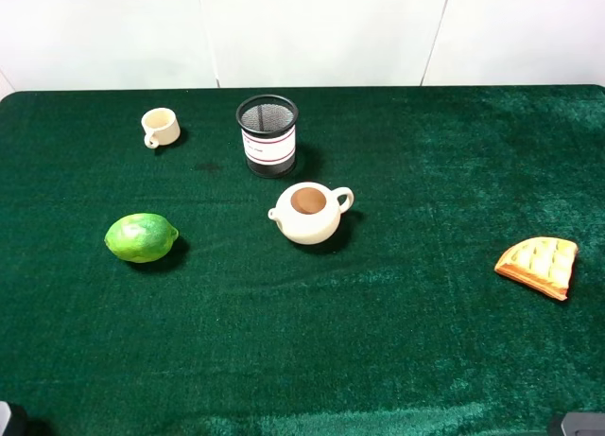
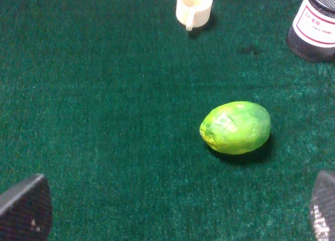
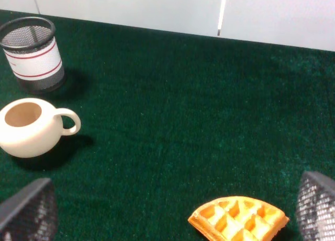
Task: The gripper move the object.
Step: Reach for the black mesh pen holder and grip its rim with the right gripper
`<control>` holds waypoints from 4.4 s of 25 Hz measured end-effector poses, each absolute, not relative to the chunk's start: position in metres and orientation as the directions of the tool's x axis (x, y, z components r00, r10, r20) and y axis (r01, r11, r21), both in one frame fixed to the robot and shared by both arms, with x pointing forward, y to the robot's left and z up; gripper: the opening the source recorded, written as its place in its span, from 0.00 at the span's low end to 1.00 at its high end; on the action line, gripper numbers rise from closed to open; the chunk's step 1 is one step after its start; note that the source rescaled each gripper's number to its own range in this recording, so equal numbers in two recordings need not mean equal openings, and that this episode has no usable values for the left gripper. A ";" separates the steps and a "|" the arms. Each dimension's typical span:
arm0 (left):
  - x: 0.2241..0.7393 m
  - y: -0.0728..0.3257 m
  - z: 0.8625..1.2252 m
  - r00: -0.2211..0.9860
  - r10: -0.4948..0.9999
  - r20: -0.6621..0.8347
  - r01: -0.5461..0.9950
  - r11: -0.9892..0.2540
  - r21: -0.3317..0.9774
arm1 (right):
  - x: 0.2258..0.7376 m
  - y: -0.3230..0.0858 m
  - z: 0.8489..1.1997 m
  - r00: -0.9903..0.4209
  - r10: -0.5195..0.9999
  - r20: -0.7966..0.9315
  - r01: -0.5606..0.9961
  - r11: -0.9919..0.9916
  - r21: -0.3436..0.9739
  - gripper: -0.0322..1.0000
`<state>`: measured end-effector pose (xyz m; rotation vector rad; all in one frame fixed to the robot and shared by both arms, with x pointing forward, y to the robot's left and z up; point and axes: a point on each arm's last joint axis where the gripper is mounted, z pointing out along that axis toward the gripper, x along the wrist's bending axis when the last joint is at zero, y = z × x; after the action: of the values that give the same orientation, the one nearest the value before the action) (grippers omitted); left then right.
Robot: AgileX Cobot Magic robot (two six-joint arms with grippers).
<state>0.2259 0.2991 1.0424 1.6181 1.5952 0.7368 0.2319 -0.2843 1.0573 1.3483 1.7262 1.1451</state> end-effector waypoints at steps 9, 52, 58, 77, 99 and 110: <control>0.226 0.299 1.042 0.064 0.993 -0.095 0.572 0.042 0.819 | 0.232 -0.284 1.057 -0.253 0.967 0.017 0.392 0.086 0.916 1.00; 0.226 0.299 1.042 0.064 0.993 -0.095 0.572 0.042 0.819 | 0.264 -0.282 1.091 -0.245 0.969 0.028 0.458 0.090 0.884 1.00; 0.226 0.299 1.042 0.064 0.993 -0.095 0.572 0.042 0.819 | 0.321 -0.274 1.126 -0.300 0.953 0.028 0.572 0.156 0.805 1.00; 0.226 0.299 1.042 0.064 0.993 -0.095 0.572 0.042 0.819 | 0.530 -0.150 1.178 -0.566 0.824 -0.016 0.686 0.482 0.545 1.00; 0.226 0.299 1.042 0.064 0.993 -0.095 0.572 0.042 0.819 | 0.671 -0.066 1.064 -0.655 0.753 0.059 0.686 0.561 0.463 1.00; 0.226 0.299 1.042 0.064 0.993 -0.095 0.572 0.042 0.819 | 0.674 -0.026 0.993 -0.693 0.714 0.096 0.691 0.622 0.368 1.00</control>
<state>0.2259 0.2991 1.0424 1.6181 1.5952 0.7368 0.6737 -0.0257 0.9930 1.2038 2.7751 0.5906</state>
